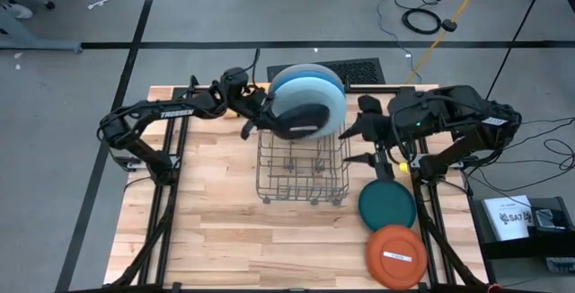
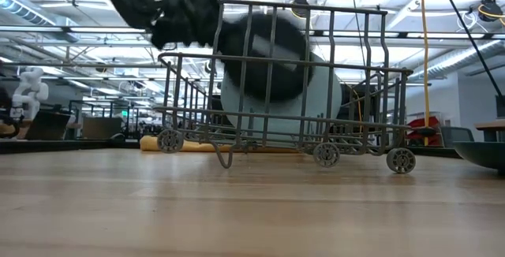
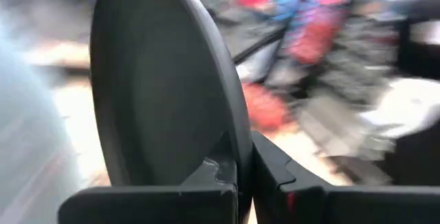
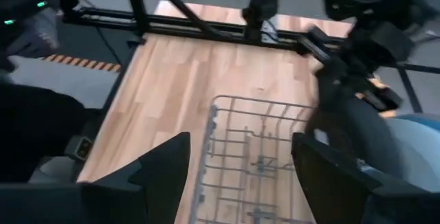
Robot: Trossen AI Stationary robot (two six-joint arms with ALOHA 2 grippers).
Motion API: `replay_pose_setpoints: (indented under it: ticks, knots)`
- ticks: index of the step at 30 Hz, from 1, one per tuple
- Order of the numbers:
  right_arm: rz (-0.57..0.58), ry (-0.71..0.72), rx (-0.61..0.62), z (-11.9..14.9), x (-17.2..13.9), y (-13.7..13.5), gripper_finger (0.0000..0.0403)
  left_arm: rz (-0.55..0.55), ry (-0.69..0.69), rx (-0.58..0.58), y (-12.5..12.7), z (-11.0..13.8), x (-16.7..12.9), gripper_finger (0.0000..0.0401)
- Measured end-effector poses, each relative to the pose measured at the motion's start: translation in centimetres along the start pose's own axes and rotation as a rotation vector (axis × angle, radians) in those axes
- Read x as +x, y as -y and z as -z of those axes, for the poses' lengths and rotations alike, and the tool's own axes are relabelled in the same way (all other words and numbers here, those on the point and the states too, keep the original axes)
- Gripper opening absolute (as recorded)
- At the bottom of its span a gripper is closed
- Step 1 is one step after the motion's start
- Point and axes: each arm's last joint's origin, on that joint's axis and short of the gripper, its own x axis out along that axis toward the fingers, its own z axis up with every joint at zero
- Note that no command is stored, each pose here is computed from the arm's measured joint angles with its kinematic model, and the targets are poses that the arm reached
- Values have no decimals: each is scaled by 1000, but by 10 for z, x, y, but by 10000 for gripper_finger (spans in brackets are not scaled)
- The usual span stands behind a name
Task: Sort dishes
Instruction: Put the black plate into the dish rack
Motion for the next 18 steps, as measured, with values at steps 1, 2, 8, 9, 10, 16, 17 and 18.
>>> replay_pose_setpoints:
  ticks: [1,2,8,9,10,16,17,18]
  knots:
    - [5,2,2,0,-1,0,247,58,13,12,0,-5,1,9]
    - [5,2,1,0,-2,0,247,117,16,13,0,-7,2,9]
    - [1,5,18,1,-4,-2,247,284,2,-39,-12,-18,7,9]
    - [1,4,20,1,-4,-2,247,302,-1,-48,-14,-19,8,9]
    - [3,1,24,1,-3,-2,247,320,-6,-64,-18,-18,8,9]
    - [4,-8,51,0,1,-2,247,305,-19,-183,-44,-4,2,9]
    - [4,-9,57,0,2,-2,247,297,-20,-199,-48,-2,1,9]
    - [3,-11,62,0,3,-2,247,282,-20,-216,-52,2,0,9]
